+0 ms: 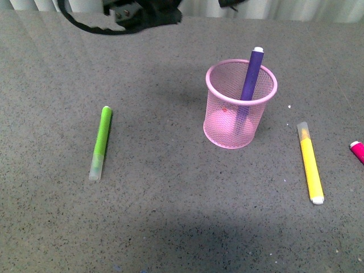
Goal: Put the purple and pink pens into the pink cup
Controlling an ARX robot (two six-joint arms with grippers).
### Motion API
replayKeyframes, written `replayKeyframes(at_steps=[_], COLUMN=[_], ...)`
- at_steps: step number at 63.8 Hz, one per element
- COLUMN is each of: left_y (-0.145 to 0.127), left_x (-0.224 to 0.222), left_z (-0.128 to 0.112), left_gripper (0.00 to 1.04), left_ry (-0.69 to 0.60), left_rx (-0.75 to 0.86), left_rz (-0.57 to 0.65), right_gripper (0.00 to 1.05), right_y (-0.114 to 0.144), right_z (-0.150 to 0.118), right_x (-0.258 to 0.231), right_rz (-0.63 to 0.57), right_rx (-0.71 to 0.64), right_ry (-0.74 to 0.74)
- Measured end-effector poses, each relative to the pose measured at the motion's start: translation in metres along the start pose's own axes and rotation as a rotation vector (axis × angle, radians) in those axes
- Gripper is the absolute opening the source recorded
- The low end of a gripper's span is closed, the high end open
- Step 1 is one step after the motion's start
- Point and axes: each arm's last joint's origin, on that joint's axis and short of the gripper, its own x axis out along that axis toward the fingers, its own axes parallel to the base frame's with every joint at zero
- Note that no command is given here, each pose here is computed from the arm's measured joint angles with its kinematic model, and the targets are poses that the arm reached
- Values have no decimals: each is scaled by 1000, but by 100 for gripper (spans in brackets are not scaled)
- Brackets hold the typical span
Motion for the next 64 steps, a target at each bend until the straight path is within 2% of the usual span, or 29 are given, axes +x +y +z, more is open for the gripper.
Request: replayKeyframes(at_steps=[4, 15, 20, 27, 30, 34, 41, 54, 59, 64], left_y=[11, 51, 75, 111, 119, 118, 105, 99, 95, 93], left_x=[-21, -87, -117, -161, -174, -188, -206, -220, -229, -233], left_z=[14, 46, 46, 29, 15, -7, -47, -81, -93, -99], left_gripper=[98, 97, 97, 95, 87, 76, 56, 22, 2, 2], left_ry=[-58, -216, -263, -312, -435, -543, -607, -570, -577, -577], left_rx=[-45, -207, -258, -306, -191, -22, 175, 239, 247, 251], left_rz=[42, 186, 270, 428, 492, 515, 515, 540, 545, 545], right_gripper=[97, 97, 97, 97, 97, 97, 97, 97, 97, 97], right_y=[0, 0, 0, 0, 0, 0, 0, 0, 0, 0], right_z=[0, 0, 0, 0, 0, 0, 0, 0, 0, 0], right_x=[0, 0, 0, 0, 0, 0, 0, 0, 0, 0], right_rz=[0, 0, 0, 0, 0, 0, 1, 0, 0, 0], right_rx=[0, 0, 0, 0, 0, 0, 0, 0, 0, 0], right_ry=[0, 0, 0, 0, 0, 0, 0, 0, -1, 0])
